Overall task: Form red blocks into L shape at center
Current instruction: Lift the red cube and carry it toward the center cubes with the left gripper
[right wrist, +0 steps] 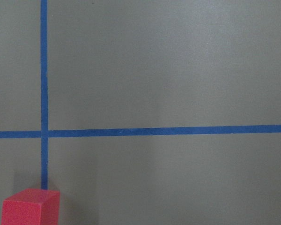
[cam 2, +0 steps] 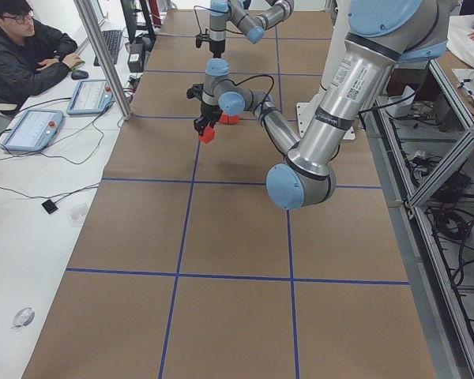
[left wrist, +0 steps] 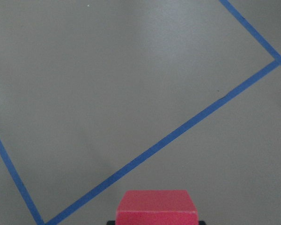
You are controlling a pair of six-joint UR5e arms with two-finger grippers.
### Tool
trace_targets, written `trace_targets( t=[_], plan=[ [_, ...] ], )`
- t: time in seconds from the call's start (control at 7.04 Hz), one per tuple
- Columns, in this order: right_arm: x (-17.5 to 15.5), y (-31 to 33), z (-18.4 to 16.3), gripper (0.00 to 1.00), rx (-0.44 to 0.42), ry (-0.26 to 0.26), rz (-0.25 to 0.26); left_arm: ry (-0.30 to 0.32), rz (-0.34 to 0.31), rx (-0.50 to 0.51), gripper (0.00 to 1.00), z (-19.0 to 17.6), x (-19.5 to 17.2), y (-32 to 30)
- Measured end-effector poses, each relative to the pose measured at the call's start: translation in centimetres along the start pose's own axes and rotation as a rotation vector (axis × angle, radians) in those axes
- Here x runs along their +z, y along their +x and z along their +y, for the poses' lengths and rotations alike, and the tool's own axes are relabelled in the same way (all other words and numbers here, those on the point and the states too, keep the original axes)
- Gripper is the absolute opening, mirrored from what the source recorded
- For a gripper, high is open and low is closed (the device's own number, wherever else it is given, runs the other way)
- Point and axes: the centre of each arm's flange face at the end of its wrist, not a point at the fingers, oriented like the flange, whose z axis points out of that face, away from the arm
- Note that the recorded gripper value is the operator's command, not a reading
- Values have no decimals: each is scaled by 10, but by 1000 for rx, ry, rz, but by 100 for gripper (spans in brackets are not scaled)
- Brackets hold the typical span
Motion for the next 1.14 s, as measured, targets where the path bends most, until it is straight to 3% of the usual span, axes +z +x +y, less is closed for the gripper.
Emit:
trace_targets(
  t=[0.57,1.14],
  plan=[
    [-1,52,-21,99,-34,13,18,-28,53,170,0,-18,27,60],
    [1,70,-27,99,-39,15,29,-31,41,162,0,-23,31,81]
  ],
)
